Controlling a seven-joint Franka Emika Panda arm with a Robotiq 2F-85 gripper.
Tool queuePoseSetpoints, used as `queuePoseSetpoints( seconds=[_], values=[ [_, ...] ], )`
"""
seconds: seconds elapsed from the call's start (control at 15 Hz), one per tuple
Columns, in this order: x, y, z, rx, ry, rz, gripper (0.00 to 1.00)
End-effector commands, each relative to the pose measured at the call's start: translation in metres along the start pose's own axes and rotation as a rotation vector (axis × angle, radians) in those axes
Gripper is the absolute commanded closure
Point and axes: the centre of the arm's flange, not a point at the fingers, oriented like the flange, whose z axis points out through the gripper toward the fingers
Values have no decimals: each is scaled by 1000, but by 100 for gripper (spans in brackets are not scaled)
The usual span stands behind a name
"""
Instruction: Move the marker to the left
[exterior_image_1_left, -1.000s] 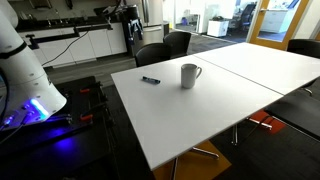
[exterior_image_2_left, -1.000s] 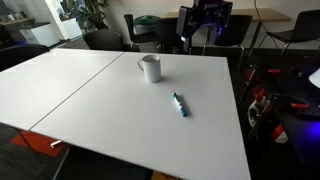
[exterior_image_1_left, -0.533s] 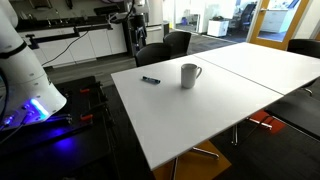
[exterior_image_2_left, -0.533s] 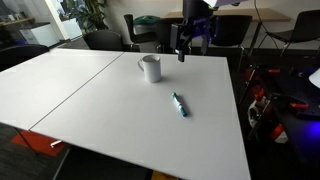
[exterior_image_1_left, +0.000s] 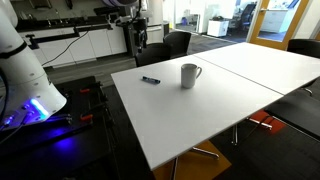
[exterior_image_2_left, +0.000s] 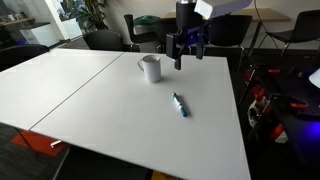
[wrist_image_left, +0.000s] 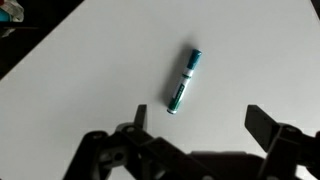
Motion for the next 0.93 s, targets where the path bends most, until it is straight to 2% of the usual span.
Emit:
queuePoseSetpoints(
  seconds=[0.0,0.53,0.87],
  values=[
    [1,1,0,0,-3,13,0],
    [21,-1,53,-28,-67,98,0],
    [37,-9,90,5,-92,142,0]
  ],
)
